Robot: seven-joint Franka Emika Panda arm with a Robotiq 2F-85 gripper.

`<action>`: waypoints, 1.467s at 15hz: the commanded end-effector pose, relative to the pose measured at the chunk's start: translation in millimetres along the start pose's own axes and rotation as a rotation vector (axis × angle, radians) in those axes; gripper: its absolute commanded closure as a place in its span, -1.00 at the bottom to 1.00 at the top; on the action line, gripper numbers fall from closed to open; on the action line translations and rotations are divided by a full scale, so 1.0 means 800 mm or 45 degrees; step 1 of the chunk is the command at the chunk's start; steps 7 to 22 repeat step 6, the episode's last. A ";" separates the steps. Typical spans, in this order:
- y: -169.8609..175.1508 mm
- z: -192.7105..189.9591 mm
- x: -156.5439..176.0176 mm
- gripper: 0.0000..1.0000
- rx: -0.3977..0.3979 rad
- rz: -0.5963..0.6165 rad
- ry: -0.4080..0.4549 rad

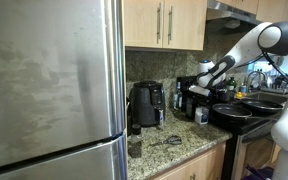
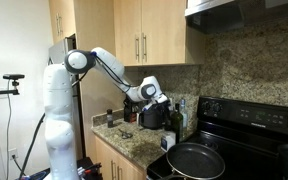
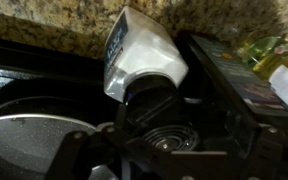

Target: Move the salt bottle next to the stove

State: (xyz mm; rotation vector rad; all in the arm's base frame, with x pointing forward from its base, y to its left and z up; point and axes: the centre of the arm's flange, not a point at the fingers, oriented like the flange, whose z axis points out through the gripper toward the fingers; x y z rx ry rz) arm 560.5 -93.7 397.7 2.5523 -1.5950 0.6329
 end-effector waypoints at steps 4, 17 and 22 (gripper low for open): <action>0.053 -0.172 -0.028 -1.00 0.123 -0.207 0.099; 0.022 -0.149 -0.015 -1.00 0.129 -0.178 0.117; 0.022 -0.149 -0.015 -1.00 0.129 -0.178 0.117</action>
